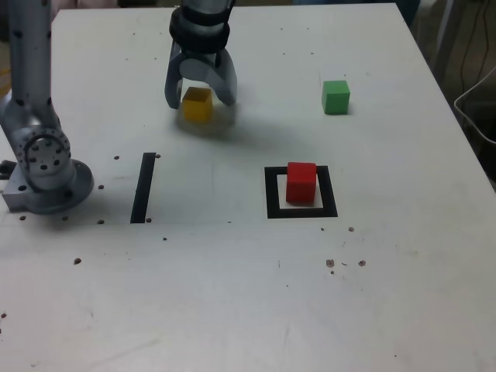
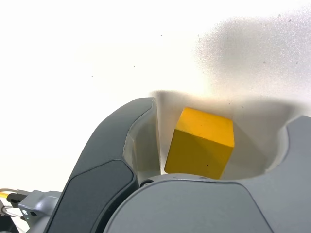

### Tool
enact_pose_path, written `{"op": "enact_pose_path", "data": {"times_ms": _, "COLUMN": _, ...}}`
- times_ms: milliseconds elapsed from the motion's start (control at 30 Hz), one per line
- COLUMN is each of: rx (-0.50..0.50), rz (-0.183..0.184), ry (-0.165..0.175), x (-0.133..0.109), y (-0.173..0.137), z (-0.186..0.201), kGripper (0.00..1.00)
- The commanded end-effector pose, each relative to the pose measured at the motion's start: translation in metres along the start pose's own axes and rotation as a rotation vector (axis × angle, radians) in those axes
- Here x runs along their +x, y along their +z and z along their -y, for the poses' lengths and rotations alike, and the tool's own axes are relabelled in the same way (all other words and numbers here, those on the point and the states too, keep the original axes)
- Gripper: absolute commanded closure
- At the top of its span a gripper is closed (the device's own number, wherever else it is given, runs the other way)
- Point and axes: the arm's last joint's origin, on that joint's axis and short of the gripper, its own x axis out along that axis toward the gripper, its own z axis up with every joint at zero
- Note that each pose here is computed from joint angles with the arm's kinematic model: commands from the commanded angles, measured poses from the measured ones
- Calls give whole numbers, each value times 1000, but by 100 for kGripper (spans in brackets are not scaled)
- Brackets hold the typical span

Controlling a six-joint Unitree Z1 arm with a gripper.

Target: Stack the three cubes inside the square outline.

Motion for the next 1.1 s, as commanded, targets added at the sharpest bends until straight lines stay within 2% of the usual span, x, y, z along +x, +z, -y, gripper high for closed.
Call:
{"op": "enact_pose_path", "data": {"times_ms": 0, "rx": 4, "rz": 2, "ry": 2, "x": -1, "y": 0, "z": 0, "kGripper": 27}}
{"op": "enact_pose_path", "data": {"times_ms": 100, "rx": 6, "rz": 4, "ry": 3, "x": -1, "y": 0, "z": 1, "kGripper": 35}}
{"op": "enact_pose_path", "data": {"times_ms": 333, "rx": 24, "rz": 1, "ry": 6, "x": -2, "y": 1, "z": 4, "kGripper": 48}}
{"op": "enact_pose_path", "data": {"times_ms": 567, "rx": 60, "rz": -3, "ry": 1, "x": -2, "y": 2, "z": 7, "kGripper": 52}}
{"op": "enact_pose_path", "data": {"times_ms": 800, "rx": 69, "rz": 19, "ry": 0, "x": -6, "y": 5, "z": 7, "kGripper": 64}}
{"op": "enact_pose_path", "data": {"times_ms": 933, "rx": 75, "rz": 17, "ry": -3, "x": -6, "y": 6, "z": 7, "kGripper": 71}}
{"op": "enact_pose_path", "data": {"times_ms": 1067, "rx": 87, "rz": 14, "ry": -7, "x": -11, "y": 7, "z": 9, "kGripper": 72}}
